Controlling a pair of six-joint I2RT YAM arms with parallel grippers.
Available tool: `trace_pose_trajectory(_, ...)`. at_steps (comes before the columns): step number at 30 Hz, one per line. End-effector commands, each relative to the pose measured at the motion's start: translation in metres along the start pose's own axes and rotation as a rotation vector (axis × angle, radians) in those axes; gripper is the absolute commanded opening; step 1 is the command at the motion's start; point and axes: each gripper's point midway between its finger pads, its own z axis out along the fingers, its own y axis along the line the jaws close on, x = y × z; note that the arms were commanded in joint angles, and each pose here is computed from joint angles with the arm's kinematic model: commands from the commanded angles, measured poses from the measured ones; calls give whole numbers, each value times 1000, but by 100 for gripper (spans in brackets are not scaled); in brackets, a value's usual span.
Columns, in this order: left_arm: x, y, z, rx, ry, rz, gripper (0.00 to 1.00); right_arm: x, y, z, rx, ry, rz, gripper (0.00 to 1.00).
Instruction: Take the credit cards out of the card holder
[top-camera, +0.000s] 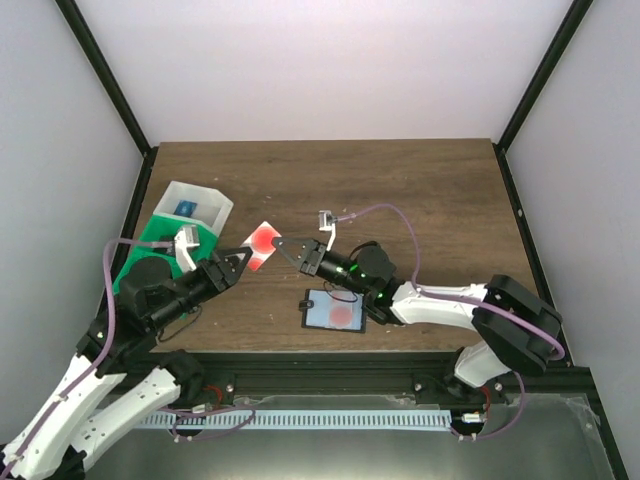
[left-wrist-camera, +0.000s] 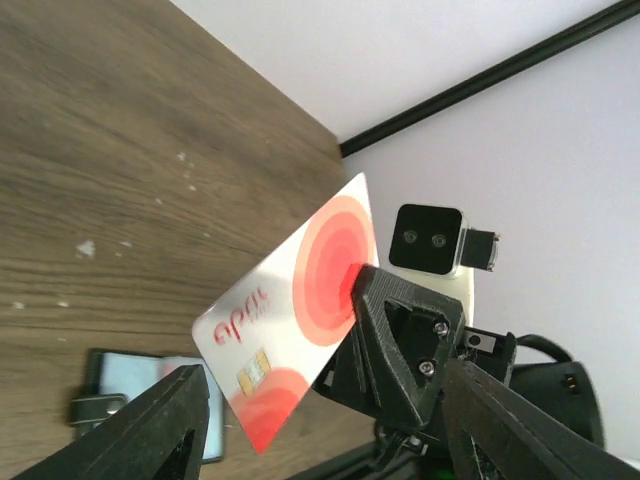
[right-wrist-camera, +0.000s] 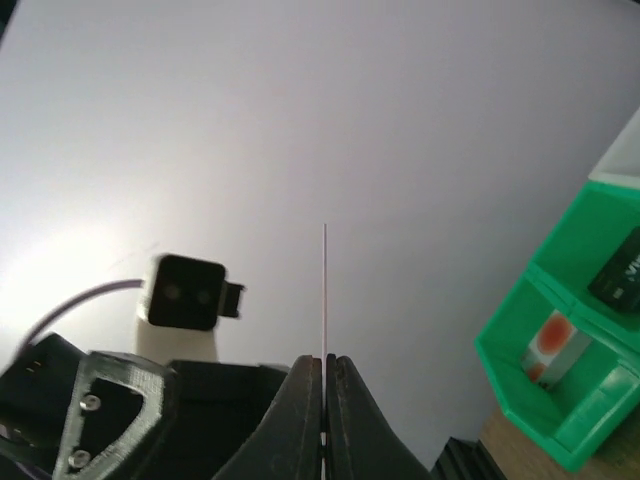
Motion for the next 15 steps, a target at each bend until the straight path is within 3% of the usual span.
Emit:
trace_pose_trajectory(1, 3, -23, 10, 178, 14, -219, 65, -28, 23, -10, -82, -105, 38, 1)
trace_pose_trajectory(5, 11, -14, 22, 196, 26, -288, 58, -29, 16, -17, -67, -126, 88, 0)
trace_pose_trajectory(11, 7, -4, 23, 185, -27, -302, 57, -28, 11, -21, -67, -128, 117, 0)
trace_pose_trajectory(12, 8, -5, 24, 198, -28, -308, 52, -26, 10, -21, -71, -120, 122, 0)
trace_pose_trajectory(15, 7, -7, 23, 238, -44, -318, 24, -21, 9, -20, -84, -98, 142, 0)
